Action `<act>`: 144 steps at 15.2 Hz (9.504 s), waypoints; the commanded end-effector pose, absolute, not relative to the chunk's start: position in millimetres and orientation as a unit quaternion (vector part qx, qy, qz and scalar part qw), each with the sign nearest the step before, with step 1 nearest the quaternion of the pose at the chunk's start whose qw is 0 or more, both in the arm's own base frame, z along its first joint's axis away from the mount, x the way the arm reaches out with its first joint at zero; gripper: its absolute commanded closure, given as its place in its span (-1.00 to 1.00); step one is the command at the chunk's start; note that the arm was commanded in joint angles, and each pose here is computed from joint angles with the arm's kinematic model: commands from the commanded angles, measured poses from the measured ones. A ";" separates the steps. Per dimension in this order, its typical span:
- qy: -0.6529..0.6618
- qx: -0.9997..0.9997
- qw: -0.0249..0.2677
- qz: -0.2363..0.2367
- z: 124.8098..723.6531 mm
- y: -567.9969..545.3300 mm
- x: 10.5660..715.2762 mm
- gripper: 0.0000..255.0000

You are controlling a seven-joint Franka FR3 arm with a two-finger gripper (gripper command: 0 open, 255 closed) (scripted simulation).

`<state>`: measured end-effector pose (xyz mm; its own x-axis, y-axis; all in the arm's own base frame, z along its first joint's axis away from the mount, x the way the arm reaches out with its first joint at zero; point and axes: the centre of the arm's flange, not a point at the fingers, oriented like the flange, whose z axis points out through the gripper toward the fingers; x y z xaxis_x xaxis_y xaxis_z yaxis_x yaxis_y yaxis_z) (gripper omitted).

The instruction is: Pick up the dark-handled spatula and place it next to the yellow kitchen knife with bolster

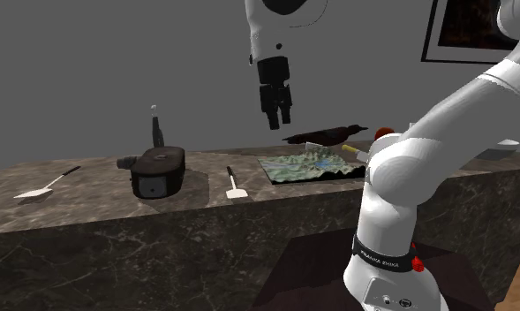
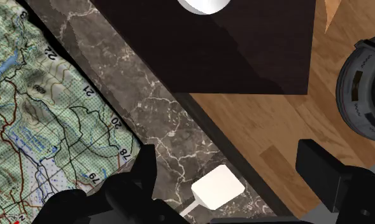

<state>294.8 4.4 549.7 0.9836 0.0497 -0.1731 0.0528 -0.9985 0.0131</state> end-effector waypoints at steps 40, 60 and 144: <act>-0.414 0.910 0.014 0.030 345.5 -52.3 467.0 1.00; -0.414 0.910 0.014 0.030 408.8 -52.3 466.9 1.00; -0.414 0.910 0.014 0.030 386.5 -670.4 -65.4 1.00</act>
<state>-66.5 -670.4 391.7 0.6553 -0.7525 0.0661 -0.7541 -0.6568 -0.0006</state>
